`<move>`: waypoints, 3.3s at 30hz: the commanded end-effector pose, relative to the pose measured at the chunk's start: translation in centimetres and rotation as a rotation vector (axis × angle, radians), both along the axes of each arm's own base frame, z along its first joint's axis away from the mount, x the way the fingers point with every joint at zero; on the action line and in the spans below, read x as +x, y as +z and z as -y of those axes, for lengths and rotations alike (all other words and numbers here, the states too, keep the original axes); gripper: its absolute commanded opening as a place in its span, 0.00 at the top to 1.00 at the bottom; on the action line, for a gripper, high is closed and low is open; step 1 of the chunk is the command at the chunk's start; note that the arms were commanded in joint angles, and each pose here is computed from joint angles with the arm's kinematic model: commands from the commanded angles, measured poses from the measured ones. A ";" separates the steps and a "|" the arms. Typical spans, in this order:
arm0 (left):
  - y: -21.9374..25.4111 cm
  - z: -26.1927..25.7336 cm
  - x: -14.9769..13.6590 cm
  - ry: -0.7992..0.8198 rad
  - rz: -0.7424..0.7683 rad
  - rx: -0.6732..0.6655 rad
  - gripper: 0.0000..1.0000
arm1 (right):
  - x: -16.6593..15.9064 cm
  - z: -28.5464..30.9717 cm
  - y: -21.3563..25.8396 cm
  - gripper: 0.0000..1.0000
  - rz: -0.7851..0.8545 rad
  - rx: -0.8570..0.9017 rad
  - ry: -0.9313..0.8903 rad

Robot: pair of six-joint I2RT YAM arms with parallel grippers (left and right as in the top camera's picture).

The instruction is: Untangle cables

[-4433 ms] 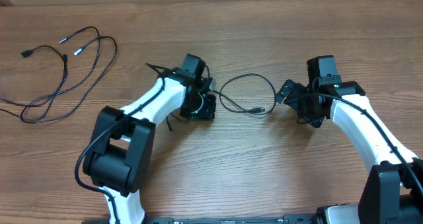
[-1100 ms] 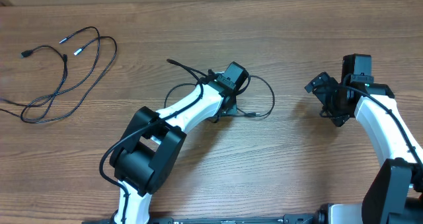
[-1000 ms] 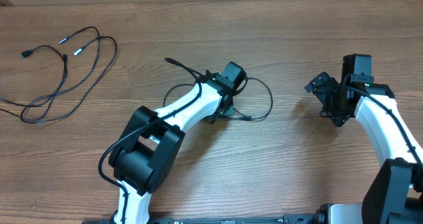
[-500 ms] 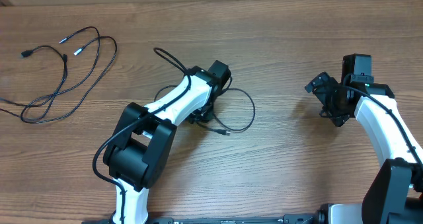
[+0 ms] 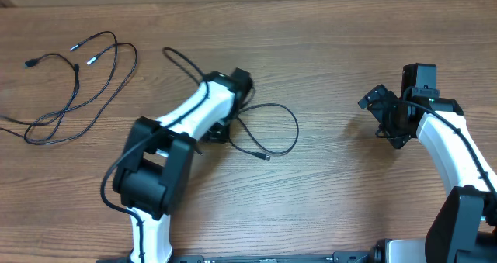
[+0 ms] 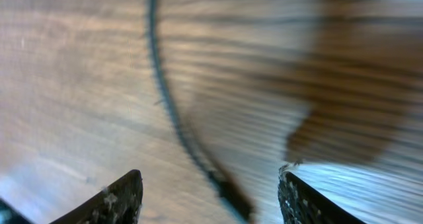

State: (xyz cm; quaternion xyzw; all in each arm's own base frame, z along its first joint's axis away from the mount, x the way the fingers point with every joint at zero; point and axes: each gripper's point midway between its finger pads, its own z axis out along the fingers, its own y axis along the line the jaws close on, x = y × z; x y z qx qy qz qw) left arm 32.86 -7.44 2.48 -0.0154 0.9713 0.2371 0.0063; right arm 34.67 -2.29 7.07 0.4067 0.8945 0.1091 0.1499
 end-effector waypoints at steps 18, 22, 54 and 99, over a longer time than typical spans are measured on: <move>-3.8 1.5 -2.2 0.329 -0.151 -0.452 0.84 | 0.5 0.3 0.8 0.00 0.025 -0.013 -0.005; -3.7 3.4 -2.6 0.322 -0.176 -0.517 0.87 | 0.5 0.3 0.8 0.00 0.025 -0.013 -0.005; -3.1 11.8 -5.6 0.321 -0.257 -0.648 0.94 | 0.5 0.3 0.8 0.00 0.025 -0.013 -0.005; -2.5 16.5 -4.5 0.277 -0.115 -0.634 0.46 | 0.5 0.3 0.8 0.00 0.025 -0.013 -0.005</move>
